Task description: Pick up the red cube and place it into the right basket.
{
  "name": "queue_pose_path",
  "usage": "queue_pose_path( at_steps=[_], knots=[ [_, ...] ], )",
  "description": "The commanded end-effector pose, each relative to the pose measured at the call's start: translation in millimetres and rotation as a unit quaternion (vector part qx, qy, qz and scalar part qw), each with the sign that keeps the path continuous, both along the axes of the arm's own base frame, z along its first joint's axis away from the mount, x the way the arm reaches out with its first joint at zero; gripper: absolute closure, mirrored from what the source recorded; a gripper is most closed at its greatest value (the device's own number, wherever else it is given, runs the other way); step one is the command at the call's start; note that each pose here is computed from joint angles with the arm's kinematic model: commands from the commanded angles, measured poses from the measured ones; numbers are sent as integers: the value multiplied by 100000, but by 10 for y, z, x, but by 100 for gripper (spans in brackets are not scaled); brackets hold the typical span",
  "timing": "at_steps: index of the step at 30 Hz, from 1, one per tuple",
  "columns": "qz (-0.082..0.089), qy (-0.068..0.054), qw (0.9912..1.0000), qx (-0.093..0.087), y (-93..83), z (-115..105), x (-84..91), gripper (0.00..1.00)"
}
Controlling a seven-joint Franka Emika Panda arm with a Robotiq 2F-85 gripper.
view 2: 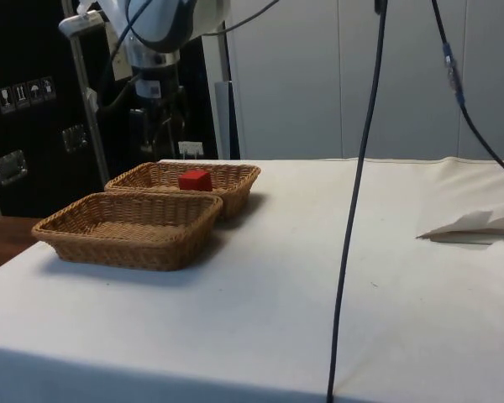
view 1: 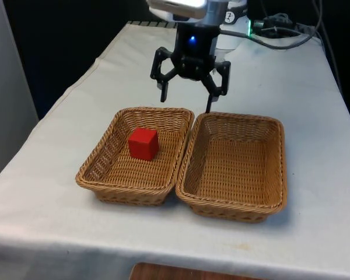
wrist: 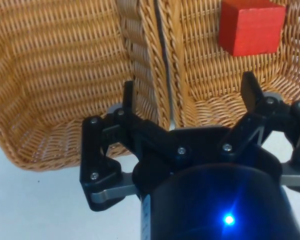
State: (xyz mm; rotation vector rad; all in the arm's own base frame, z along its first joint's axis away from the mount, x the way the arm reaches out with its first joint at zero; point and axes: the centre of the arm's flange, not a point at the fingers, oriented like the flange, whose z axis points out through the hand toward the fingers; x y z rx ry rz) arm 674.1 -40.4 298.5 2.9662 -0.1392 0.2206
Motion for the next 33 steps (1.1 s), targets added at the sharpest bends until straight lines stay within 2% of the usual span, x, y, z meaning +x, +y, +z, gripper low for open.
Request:
queue_pose_path(
  at_steps=[1,5,6,7,13,14,20,23,33],
  knots=[
    [283,-54,100000,-121,28,27,-19,0],
    [1335,-80,99991,-67,97,52,-22,0],
    [988,-47,99995,45,78,35,-1,0],
    [1643,-120,99986,-45,115,58,-22,0],
    [2941,-100,99957,-7,187,82,-33,0],
    [2699,64,99964,57,179,64,-16,0],
    [4309,-240,99907,98,240,178,-89,0],
    [4271,-79,99909,201,237,180,-89,0],
    [5612,-346,99842,169,253,372,-289,0]
  ],
)
